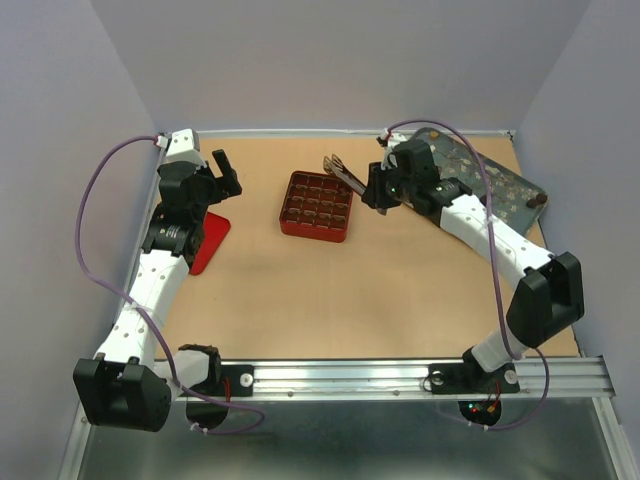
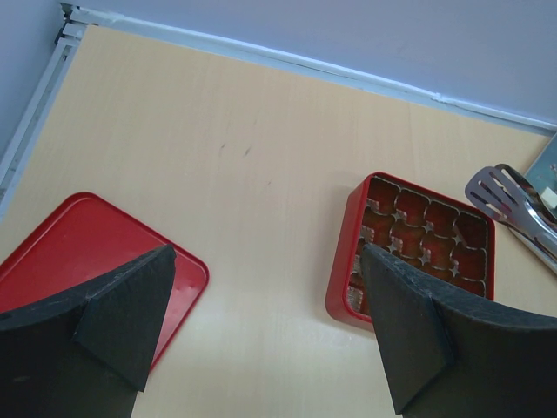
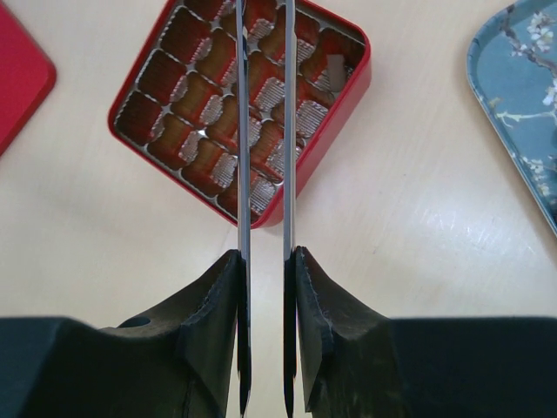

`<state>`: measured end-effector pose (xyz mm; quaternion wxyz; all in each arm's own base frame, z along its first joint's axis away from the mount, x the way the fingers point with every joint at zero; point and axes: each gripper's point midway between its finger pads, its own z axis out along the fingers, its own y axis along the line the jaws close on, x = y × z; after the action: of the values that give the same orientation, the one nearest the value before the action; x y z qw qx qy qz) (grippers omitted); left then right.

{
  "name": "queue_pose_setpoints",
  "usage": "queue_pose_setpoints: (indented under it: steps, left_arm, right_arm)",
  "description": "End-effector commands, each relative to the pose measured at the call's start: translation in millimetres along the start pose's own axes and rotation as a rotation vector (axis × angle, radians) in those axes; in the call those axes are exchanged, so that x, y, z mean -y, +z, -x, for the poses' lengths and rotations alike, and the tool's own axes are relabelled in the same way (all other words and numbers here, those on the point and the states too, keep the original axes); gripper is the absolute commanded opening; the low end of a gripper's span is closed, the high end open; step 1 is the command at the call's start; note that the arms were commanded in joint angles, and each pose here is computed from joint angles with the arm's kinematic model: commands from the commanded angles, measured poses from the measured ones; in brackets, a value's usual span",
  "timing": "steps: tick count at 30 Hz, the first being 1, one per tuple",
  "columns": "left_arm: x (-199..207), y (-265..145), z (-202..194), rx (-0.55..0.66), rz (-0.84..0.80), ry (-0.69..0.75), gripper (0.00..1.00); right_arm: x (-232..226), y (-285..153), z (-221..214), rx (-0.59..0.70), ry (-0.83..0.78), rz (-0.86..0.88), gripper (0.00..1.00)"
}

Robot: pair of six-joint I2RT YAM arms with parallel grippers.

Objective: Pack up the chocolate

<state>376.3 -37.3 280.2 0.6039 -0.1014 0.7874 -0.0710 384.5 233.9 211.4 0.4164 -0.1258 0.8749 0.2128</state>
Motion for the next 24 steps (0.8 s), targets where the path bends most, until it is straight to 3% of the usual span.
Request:
queue_pose_setpoints:
  steps: [1, 13, 24]
  left_arm:
    - [8, -7, 35, 0.088, -0.017, 0.005, 0.99]
    - [9, -5, 34, 0.081, -0.019, 0.006, 0.99]
    - [10, -5, 35, 0.082, -0.021, 0.006, 0.99]
  right_arm:
    - [-10, 2, 5, 0.013, 0.0, 0.025, 0.27]
    - [-9, 10, -4, -0.027, -0.007, 0.015, 0.28]
    - [-5, 13, -4, -0.029, -0.009, -0.006, 0.36]
